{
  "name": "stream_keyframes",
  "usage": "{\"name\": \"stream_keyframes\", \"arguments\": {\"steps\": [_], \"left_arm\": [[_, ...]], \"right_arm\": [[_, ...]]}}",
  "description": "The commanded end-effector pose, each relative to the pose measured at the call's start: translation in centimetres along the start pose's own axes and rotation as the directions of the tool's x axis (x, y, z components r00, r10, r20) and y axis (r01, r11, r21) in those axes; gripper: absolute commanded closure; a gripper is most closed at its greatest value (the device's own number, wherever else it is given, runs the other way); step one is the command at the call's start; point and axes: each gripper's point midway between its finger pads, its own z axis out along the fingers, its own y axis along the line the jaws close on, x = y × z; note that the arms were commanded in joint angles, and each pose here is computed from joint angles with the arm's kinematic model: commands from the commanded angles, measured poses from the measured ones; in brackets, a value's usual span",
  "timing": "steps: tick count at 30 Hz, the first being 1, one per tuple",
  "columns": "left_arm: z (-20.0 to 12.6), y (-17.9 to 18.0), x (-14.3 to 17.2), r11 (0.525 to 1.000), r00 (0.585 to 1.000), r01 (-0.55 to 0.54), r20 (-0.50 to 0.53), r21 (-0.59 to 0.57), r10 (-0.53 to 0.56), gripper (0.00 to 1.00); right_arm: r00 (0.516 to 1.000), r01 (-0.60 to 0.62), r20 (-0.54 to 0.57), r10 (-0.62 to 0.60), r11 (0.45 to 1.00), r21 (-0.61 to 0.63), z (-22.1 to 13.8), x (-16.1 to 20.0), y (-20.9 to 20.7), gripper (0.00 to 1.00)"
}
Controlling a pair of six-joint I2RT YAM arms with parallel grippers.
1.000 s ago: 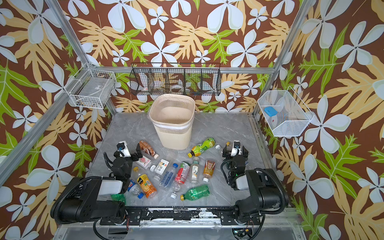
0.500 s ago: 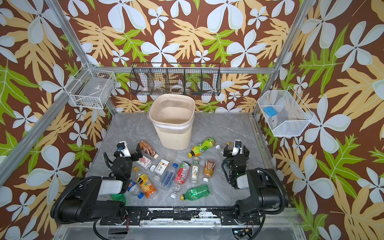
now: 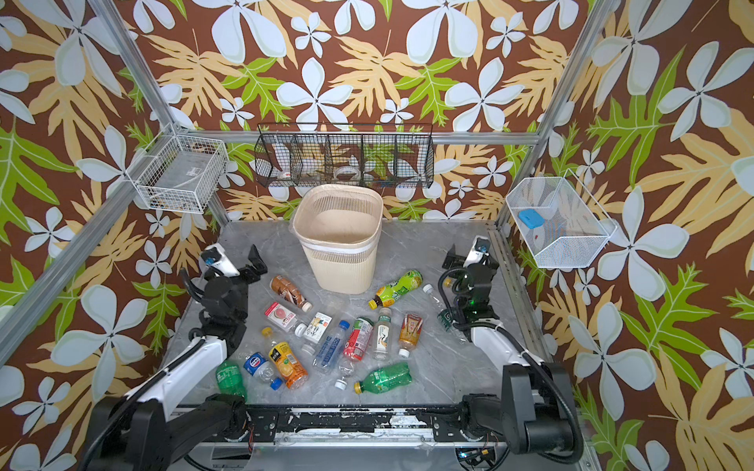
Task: Throw the plastic bottles in the bin
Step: Pick up the plastic bottle from the middle-right of the table.
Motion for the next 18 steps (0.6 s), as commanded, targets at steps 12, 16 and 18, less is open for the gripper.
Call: {"name": "stream_keyframes", "arguments": {"steps": [12,16,18], "left_arm": [[-7.2,0.9,8.7,0.979,0.883,0.2,-0.437,0.028,-0.168,0.0],[-8.4,2.3,8.2,0.972,0.907,0.236,-0.36,0.009,-0.217,0.0],[-8.8,2.8,7.9,0.971,0.915,0.24,-0.335,0.0,-0.226,0.0]], "right_arm": [[0.757,-0.057,-0.652,-0.04,0.99,-0.127,-8.7,13.8,2.1,0.0],[0.703,-0.047,-0.711,-0.017,0.996,-0.07,-10.4,16.2,0.8,0.02],[0.681,-0.038,-0.732,-0.015,0.998,-0.056,-10.9,17.2,0.3,0.03]]}}
